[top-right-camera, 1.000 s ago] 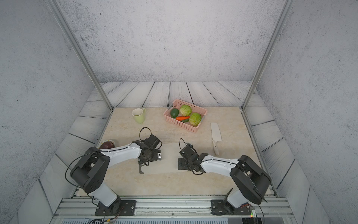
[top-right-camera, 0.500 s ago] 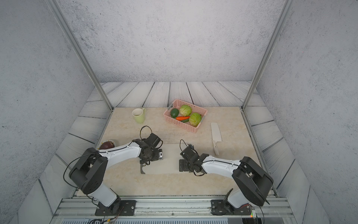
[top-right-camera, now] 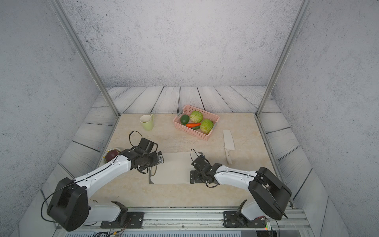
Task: Align the knife with the edge of the cutting board
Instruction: Move the work surface to the center of the board.
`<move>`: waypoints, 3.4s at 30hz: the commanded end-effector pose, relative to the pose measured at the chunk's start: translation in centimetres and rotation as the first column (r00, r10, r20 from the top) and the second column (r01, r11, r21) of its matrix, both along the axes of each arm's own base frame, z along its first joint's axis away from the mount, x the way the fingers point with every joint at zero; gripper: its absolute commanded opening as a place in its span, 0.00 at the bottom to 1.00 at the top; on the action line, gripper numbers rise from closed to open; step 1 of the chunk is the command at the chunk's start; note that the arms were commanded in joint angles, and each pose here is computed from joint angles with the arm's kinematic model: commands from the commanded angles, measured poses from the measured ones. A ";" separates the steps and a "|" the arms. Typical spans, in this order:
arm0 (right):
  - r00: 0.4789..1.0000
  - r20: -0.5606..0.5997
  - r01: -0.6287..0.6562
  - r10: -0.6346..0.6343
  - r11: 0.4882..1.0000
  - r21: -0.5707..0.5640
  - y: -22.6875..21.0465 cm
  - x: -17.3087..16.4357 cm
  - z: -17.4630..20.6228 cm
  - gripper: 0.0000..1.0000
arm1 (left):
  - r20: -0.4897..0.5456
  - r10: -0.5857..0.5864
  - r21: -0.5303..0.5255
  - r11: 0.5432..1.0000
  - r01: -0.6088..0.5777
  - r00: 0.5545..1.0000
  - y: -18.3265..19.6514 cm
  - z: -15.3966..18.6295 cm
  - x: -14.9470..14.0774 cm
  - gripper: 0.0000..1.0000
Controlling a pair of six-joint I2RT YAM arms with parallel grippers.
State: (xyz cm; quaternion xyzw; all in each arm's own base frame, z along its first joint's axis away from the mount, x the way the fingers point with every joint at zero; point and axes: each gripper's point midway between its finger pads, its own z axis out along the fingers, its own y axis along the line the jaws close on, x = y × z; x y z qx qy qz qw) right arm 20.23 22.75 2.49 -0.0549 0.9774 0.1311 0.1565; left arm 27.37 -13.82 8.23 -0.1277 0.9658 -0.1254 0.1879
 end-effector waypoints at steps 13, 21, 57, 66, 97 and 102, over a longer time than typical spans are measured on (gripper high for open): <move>0.998 -0.061 -0.008 0.005 0.999 -0.041 -2.6 -0.7 -1.4 0.99 | -0.092 0.061 -0.113 0.991 -0.072 0.994 1.8 -4.6 -2.4 0.98; 0.997 -0.071 -0.008 0.006 1.000 -0.016 -2.2 -0.7 -1.5 0.99 | -0.144 0.061 -0.120 0.990 -0.078 0.988 1.6 -6.4 -3.0 0.98; 0.993 -0.118 0.019 -0.022 0.999 -0.029 -2.4 0.5 -2.7 0.99 | -0.215 0.053 -0.155 0.984 -0.088 0.975 -0.1 -9.1 -1.6 0.98; 0.993 -0.117 0.020 -0.025 0.999 -0.043 -2.6 0.6 -2.7 0.99 | -0.216 0.041 -0.151 0.986 -0.075 0.976 -0.7 -9.3 -2.3 0.98; 0.993 -0.107 0.034 -0.041 0.997 -0.070 -4.0 -0.2 -2.2 0.99 | -0.202 -0.020 -0.121 0.993 -0.004 0.979 -2.9 -9.1 -5.1 0.98; 0.994 -0.106 0.033 -0.040 0.997 -0.068 -3.9 -0.2 -2.1 0.99 | -0.201 -0.021 -0.111 0.994 -0.001 0.979 -2.7 -9.0 -5.0 0.98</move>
